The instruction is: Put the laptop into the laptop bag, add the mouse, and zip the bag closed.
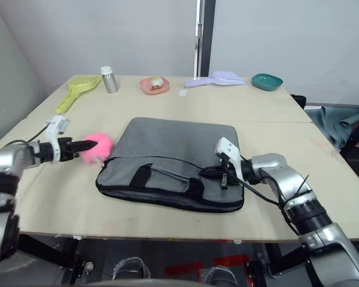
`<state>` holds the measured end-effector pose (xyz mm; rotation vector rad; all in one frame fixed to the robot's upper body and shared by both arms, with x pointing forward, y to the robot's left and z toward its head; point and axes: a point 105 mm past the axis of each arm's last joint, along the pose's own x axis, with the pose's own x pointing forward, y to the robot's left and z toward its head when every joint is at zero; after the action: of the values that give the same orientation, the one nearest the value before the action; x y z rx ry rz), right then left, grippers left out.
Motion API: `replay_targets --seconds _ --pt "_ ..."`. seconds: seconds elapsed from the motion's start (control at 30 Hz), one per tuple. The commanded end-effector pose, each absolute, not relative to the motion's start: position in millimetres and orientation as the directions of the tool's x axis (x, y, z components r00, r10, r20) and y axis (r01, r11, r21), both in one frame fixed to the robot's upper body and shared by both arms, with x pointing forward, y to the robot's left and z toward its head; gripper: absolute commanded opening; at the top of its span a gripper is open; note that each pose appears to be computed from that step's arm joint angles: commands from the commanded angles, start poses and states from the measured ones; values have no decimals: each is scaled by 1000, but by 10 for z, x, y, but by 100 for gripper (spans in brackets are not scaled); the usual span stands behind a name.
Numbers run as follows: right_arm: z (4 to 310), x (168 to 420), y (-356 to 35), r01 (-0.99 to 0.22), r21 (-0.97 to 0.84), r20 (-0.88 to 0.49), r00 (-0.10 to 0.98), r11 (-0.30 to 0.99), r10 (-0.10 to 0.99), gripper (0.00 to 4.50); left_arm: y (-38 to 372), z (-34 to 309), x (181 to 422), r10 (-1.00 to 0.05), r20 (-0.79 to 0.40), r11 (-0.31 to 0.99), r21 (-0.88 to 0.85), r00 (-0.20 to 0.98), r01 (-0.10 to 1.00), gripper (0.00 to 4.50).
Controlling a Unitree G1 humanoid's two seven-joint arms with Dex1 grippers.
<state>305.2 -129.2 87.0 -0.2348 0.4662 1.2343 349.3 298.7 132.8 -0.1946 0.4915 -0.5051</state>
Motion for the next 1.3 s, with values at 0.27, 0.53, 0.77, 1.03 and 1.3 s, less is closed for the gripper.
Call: replay_targets --seconds 0.27,0.53,0.77,1.03,1.3 --pt "386 3059 -1583 -886 134 -648 261 444 715 0 3143 1707 3177 -457 -334 889 -210 824 408 4" --pt "394 3038 -1549 -895 142 -650 239 424 721 0 3273 1250 2842 -395 -447 917 -243 802 317 4" --pt "395 3019 -1527 -896 152 -650 228 418 725 0 3112 848 2568 -422 -490 893 -372 763 255 4" --pt "378 2985 -1505 -898 165 -656 209 407 725 0 2739 630 2283 -500 -498 836 -490 708 245 4" --pt "366 2976 -1498 -900 169 -660 200 402 724 0 2844 492 2044 -468 -561 850 -497 683 174 4"
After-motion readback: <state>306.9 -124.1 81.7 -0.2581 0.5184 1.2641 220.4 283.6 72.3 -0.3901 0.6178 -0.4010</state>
